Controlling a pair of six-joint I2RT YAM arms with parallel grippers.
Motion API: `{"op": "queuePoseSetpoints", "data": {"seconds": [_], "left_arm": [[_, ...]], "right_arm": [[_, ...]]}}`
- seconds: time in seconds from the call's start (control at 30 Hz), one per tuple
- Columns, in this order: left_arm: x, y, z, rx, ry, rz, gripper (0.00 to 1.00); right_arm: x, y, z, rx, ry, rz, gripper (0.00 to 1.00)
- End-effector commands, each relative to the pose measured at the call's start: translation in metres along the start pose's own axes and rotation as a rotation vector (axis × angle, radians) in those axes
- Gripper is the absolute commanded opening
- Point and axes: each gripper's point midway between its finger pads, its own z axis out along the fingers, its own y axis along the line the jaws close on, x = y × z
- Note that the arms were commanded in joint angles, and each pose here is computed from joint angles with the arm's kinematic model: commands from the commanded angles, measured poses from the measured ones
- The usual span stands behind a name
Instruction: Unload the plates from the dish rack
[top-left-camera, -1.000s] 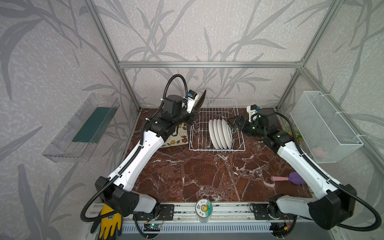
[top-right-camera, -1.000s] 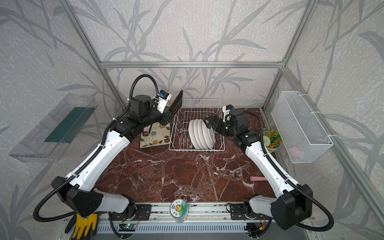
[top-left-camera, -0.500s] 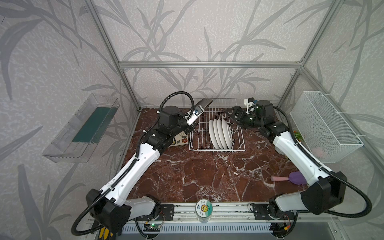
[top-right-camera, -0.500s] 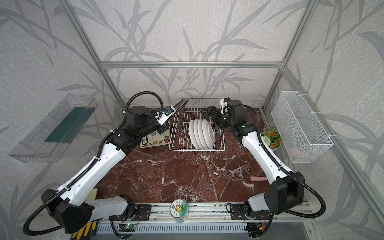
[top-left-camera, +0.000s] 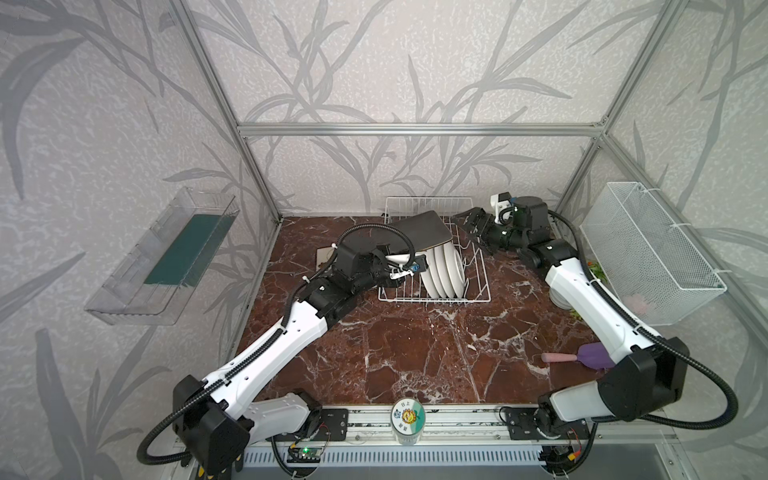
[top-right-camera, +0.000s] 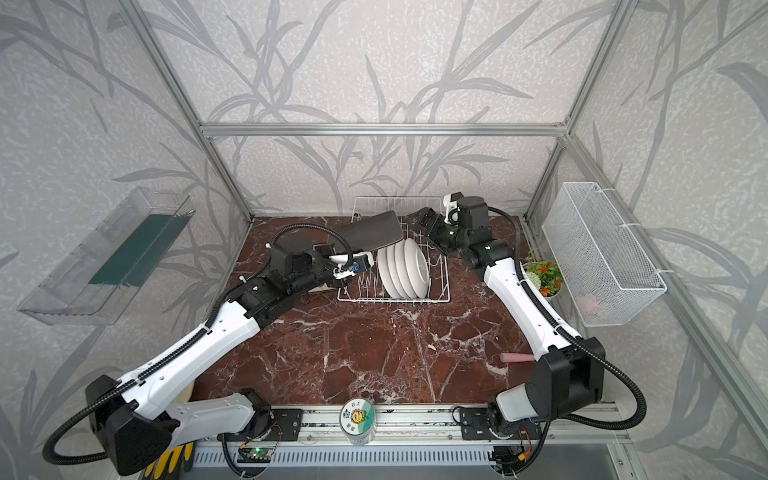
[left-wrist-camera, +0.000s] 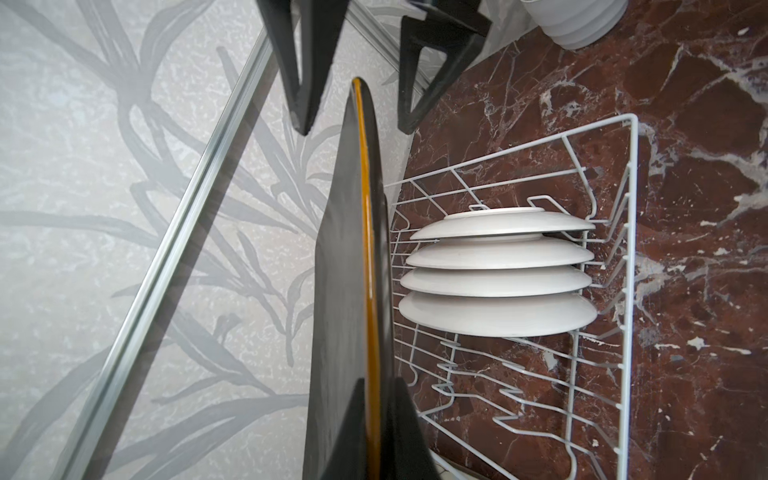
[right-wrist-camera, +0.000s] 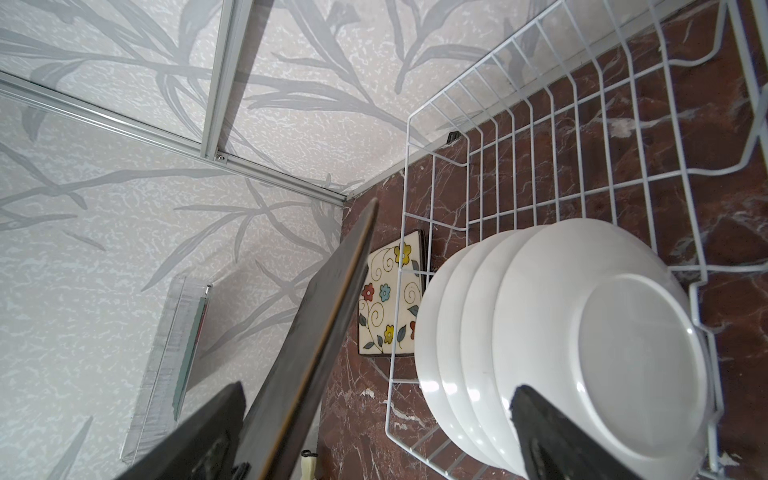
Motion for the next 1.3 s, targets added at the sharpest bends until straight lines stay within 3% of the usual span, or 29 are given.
{"op": "queuePoseSetpoints", "data": {"seconds": [0.0,0.2,0.63,1.27], "left_arm": [[-0.055,0.072,-0.039,-0.318,-0.157,0.204,0.00],[-0.058,0.061,-0.030,-0.319,-0.155,0.270,0.00],[-0.059,0.044,-0.014,-0.291,-0.149,0.327,0.00],[-0.068,0.029,-0.008,-0.257,-0.178,0.298,0.00]], "right_arm": [[0.001,0.005,0.002,-0.016,0.045,-0.024,0.99],[0.012,0.007,0.012,-0.053,0.138,-0.020,0.96],[0.031,0.015,0.020,-0.144,0.255,0.007,0.64],[0.051,0.008,0.023,-0.166,0.337,0.009,0.44]]}}
